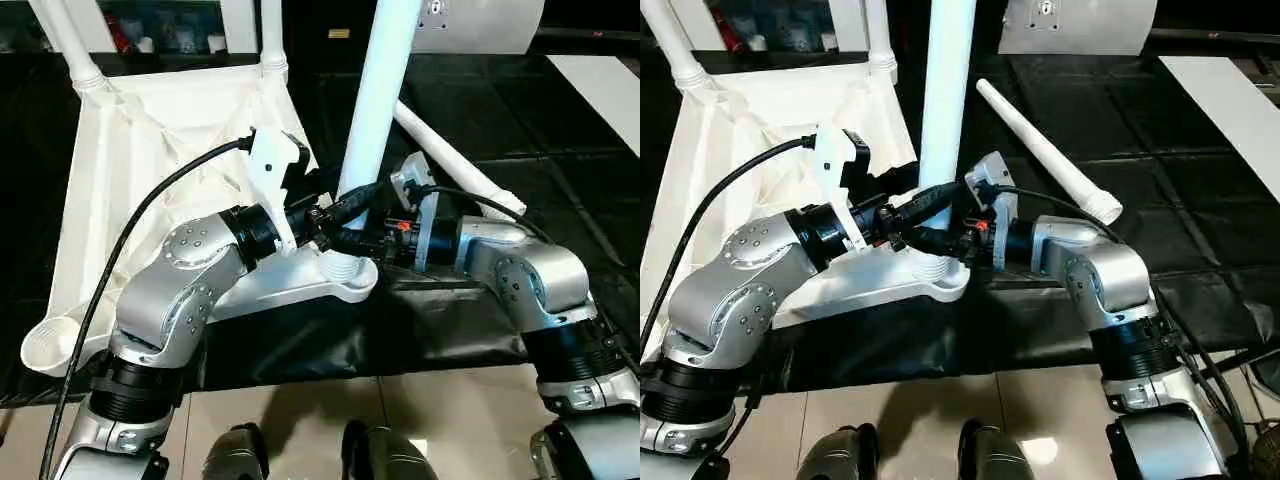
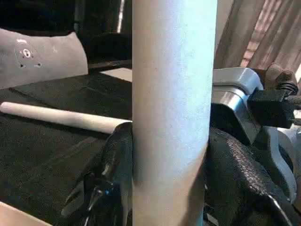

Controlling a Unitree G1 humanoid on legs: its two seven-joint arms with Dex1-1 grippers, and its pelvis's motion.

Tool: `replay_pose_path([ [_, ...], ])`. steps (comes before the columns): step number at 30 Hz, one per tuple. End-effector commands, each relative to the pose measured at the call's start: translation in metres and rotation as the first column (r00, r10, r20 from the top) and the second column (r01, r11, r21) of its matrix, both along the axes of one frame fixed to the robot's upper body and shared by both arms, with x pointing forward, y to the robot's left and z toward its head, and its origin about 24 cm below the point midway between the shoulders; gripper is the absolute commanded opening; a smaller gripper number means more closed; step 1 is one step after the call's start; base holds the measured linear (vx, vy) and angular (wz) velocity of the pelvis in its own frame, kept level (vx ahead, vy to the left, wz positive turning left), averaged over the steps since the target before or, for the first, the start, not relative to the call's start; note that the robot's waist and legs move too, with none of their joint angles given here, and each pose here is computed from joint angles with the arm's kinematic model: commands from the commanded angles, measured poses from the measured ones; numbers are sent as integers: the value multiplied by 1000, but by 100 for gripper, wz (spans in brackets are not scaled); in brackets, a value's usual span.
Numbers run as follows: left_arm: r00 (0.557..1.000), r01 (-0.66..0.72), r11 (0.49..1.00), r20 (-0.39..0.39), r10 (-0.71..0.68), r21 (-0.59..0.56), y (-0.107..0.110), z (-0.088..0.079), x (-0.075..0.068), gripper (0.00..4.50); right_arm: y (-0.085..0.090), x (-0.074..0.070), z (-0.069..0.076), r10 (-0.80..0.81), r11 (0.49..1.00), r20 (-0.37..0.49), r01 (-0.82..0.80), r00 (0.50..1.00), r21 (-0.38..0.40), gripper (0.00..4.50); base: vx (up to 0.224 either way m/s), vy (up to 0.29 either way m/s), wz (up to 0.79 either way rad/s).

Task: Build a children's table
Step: Insert table leg to table base

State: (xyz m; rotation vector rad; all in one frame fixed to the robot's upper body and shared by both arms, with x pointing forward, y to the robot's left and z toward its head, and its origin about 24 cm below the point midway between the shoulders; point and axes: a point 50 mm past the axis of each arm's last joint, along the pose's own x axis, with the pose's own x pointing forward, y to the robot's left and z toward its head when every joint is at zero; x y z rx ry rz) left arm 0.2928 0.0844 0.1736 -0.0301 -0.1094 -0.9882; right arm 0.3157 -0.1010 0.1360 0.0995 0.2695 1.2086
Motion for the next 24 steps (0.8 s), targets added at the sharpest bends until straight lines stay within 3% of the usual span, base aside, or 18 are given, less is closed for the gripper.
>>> replay_pose_path([
  [1,998,35,999,48,-35,3,-5,7,-6,192,-1,0,3,-1,1000,19,0,1000,6,204,0,0,0],
  [14,997,52,999,54,-52,-14,-6,9,-10,192,0,0,-1,-4,1000,25,4,1000,0,195,0,0,0],
  [19,993,86,992,75,-93,92,-6,1,-17,192,0,0,-1,-11,1000,32,11,999,1,195,0,0,0],
  [22,998,39,996,45,-43,82,-5,-2,-14,192,0,1,-2,-12,1000,35,12,999,-1,195,0,0,0],
  [24,997,65,996,24,-67,68,-5,-3,-16,248,0,1,-2,-11,1000,37,11,999,-6,194,0,0,0],
])
